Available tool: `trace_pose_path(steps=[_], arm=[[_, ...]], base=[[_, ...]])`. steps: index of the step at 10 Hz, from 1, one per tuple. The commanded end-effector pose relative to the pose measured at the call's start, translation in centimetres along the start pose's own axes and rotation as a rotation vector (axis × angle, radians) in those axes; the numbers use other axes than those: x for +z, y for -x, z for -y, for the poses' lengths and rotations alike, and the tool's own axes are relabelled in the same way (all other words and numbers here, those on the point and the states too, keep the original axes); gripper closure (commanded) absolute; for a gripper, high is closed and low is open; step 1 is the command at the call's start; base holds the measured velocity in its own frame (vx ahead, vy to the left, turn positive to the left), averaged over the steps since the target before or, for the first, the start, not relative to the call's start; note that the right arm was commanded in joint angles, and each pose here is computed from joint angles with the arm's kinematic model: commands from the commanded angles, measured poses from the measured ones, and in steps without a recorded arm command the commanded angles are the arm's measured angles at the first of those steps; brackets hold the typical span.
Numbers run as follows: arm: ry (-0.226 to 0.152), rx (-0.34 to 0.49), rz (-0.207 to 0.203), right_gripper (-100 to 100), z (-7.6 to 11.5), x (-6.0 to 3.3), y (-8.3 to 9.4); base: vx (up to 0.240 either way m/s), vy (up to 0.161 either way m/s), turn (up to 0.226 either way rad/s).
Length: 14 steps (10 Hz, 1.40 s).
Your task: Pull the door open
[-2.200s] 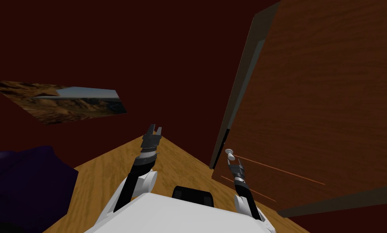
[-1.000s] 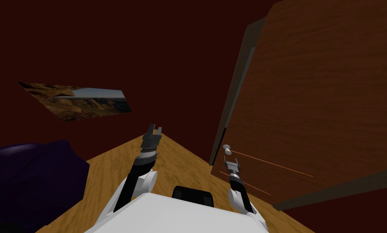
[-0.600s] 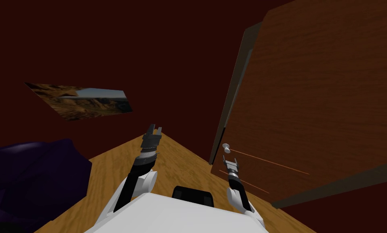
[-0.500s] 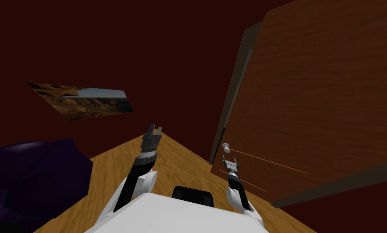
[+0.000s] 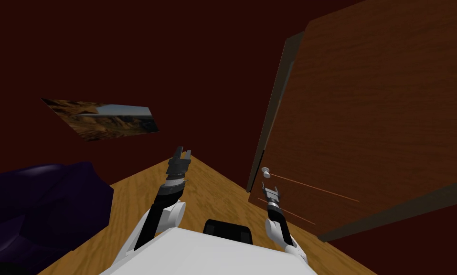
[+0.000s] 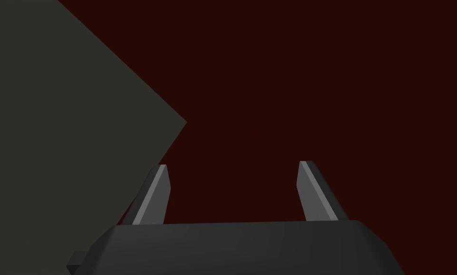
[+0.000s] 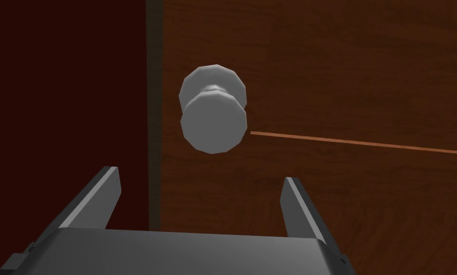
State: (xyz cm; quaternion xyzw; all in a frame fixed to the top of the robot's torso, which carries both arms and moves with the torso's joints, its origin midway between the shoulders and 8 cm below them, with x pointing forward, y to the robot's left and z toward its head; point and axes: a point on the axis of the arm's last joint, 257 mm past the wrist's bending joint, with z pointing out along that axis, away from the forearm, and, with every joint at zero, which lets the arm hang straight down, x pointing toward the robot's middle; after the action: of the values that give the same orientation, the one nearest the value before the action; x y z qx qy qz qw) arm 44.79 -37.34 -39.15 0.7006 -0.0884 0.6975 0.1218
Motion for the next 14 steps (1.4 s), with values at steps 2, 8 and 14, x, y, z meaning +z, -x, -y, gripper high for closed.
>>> trace_pose_path(steps=[2,8,14], arm=[[0.0,0.027,0.001,-100,0.2,0.01,0.0],[0.067,0.032,0.001,-100,-6.8,-0.69,0.4],[0.062,0.029,0.003,100,-6.3,-0.42,0.3]], base=[[-0.036,-0.011,0.006],[0.196,-0.004,0.113],[-0.002,-0.005,-0.003]])
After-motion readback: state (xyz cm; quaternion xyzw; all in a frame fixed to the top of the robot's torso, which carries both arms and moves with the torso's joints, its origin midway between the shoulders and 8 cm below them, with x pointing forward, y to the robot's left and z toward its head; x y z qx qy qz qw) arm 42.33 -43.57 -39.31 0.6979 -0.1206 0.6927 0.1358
